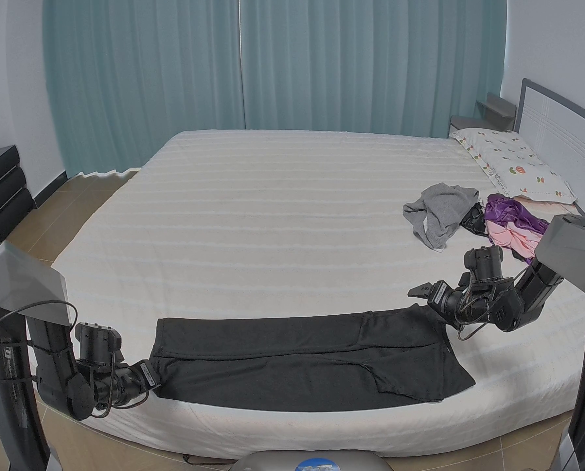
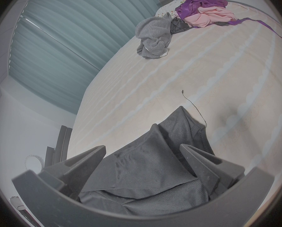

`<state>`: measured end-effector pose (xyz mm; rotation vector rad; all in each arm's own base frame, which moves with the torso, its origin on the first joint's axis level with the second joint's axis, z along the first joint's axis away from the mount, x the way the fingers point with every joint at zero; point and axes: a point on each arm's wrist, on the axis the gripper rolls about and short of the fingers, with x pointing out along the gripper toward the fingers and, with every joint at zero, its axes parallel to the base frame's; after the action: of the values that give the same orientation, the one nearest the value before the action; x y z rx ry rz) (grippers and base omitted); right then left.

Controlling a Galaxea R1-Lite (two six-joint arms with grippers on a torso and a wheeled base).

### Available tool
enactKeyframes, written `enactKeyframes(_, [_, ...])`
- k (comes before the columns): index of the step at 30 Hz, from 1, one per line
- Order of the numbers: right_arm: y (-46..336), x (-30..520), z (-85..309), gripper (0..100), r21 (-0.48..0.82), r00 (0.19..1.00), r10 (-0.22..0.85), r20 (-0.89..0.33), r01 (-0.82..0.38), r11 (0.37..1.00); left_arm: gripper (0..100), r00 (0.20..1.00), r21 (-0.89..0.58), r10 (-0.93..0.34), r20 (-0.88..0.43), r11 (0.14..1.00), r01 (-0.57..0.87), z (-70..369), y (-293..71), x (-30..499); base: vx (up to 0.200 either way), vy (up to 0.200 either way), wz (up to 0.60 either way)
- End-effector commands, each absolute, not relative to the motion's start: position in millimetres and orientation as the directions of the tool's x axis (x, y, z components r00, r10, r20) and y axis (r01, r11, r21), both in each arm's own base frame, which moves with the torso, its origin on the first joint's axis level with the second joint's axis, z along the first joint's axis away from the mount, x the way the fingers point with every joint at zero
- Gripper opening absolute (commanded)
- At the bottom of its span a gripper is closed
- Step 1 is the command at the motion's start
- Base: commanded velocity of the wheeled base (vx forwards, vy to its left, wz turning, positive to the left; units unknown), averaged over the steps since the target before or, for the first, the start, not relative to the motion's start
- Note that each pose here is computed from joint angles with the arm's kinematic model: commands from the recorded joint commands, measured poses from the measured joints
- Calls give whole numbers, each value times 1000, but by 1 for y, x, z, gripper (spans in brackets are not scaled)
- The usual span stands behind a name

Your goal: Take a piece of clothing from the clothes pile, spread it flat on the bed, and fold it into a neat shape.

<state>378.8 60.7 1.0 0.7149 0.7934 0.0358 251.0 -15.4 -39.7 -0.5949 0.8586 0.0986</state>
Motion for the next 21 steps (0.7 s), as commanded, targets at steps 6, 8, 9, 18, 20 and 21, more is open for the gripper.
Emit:
enactKeyframes(6, [61, 379, 0, 100, 598, 711, 288, -642, 229, 768, 0, 651, -373, -65, -757, 861, -347, -38, -10, 251, 0, 0, 0])
enactKeyframes(8, [61, 379, 0, 100, 598, 711, 288, -642, 229, 768, 0, 651, -373, -65, -757, 861, -347, -38, -10, 251, 0, 0, 0])
enactKeyframes(9, [62, 378, 0, 100, 597, 710, 288, -643, 229, 769, 0, 651, -370, -62, -757, 862, -347, -38, -10, 251, 0, 0, 0])
enactKeyframes(18, [61, 379, -1, 100, 596, 710, 287, -643, 229, 769, 0, 615, -313, -41, -787, 886, -342, -31, -9, 245, 0, 0, 0])
enactKeyframes(20, [61, 379, -1, 100, 596, 710, 287, -643, 229, 769, 0, 614, -313, -40, -788, 886, -343, -30, -9, 247, 0, 0, 0])
enactKeyframes(21, [62, 378, -1, 100, 596, 709, 288, -644, 229, 770, 0, 617, -314, -39, -786, 885, -344, -30, -9, 248, 0, 0, 0])
